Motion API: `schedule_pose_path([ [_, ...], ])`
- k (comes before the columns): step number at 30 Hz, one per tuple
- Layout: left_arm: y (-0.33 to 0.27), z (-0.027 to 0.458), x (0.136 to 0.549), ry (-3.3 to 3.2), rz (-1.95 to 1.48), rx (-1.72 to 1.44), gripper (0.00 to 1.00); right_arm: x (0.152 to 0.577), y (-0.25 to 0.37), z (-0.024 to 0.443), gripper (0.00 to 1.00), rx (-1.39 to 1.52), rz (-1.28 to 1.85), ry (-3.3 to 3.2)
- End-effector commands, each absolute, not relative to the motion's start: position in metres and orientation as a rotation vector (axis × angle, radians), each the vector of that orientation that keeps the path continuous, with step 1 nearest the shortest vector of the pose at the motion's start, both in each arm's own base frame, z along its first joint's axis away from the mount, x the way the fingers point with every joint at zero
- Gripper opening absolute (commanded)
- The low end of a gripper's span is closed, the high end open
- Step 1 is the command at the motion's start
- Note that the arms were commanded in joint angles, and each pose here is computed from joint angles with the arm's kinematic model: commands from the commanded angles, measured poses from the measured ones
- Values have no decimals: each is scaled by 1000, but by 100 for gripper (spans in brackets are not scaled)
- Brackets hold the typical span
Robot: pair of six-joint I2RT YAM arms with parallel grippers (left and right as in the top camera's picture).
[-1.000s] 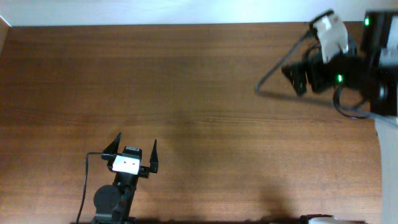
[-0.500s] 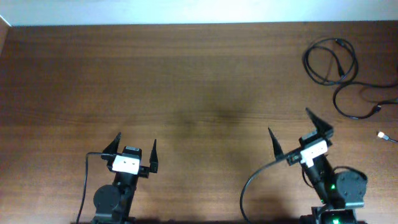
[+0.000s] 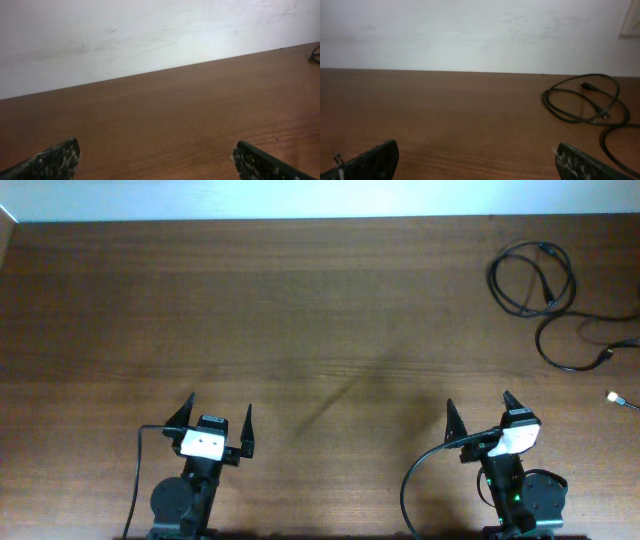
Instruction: Untangle cables
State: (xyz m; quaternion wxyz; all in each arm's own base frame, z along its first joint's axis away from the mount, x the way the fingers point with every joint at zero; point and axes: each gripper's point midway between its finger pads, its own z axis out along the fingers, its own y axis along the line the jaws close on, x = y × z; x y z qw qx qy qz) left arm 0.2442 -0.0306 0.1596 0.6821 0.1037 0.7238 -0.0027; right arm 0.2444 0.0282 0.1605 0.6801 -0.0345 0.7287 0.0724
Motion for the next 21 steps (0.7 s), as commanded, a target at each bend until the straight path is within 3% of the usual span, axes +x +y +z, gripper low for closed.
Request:
schedule_pose_path([
  [1,-28,158,244,1627,18,239,99,245,24,157,99,-29,170,1644],
  [21,-28,158,244,1627,18,239,99,244,28,158,99,-90,149,1638],
])
